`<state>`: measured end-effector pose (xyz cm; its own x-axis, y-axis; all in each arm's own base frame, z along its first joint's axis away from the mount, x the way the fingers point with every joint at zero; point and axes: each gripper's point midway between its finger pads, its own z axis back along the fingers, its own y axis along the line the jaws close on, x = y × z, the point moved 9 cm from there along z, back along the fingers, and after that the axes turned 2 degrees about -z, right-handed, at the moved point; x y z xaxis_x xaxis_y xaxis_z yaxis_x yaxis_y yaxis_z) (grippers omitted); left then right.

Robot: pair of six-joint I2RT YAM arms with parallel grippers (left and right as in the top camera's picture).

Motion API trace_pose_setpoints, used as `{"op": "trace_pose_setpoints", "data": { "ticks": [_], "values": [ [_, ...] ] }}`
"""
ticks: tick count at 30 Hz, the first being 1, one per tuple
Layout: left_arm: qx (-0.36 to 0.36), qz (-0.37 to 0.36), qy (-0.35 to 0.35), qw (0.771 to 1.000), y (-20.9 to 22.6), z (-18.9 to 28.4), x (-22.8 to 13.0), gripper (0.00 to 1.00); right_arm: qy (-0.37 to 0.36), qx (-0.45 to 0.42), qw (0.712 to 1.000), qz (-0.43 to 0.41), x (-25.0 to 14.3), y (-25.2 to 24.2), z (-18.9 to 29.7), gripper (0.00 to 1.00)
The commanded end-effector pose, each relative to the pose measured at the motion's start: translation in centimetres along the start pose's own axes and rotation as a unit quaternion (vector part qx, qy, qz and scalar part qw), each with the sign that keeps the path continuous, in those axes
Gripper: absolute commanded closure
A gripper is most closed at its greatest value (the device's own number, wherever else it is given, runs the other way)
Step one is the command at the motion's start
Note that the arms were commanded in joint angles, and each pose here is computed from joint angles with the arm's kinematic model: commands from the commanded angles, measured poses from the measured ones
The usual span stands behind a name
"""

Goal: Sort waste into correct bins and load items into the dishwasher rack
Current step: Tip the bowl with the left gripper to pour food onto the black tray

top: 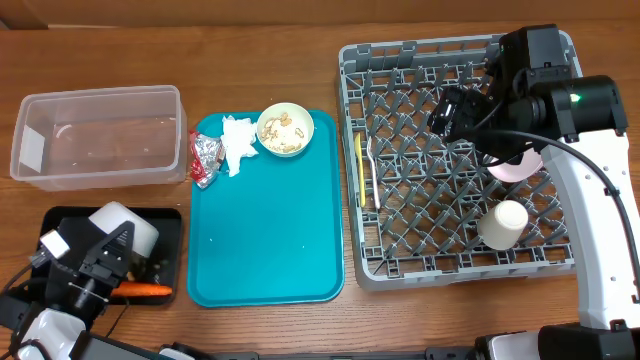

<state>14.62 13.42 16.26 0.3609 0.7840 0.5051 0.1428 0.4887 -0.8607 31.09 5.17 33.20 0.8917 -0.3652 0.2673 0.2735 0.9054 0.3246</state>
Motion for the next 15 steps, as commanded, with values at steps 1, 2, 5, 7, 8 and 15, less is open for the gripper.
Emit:
{"op": "trace_pose_setpoints", "data": {
  "ticks": [1, 2, 5, 7, 8, 15],
  "values": [
    [-0.027, -0.048, -0.015, 0.998, -0.4, 0.11, 0.14, 0.96, -0.015, 0.005, 1.0, 0.005, 0.11, 0.24, 0.8, 0.0],
    [-0.023, -0.045, -0.013, 0.999, -0.32, 0.09, 0.1, 0.96, -0.015, 0.006, 1.0, 0.006, 0.12, 0.25, 0.81, 0.0],
    [0.016, -0.046, 0.004, 0.999, 0.31, 0.07, -0.18, 0.96, -0.015, 0.006, 1.0, 0.005, 0.13, 0.25, 0.8, 0.0],
    [0.019, -0.044, 0.011, 0.999, 0.38, -0.09, -0.38, 0.96, -0.015, 0.006, 1.0, 0.005, 0.13, 0.25, 0.81, 0.0],
    [0.008, -0.042, 0.01, 0.999, 0.19, -0.22, -0.4, 0.96, -0.015, 0.006, 1.0, 0.005, 0.13, 0.25, 0.8, 0.0],
    [0.021, -0.078, 0.026, 0.996, 0.38, -0.46, -0.71, 0.95, -0.014, 0.005, 1.0, 0.005, 0.08, 0.23, 0.81, 0.0]
  ]
}}
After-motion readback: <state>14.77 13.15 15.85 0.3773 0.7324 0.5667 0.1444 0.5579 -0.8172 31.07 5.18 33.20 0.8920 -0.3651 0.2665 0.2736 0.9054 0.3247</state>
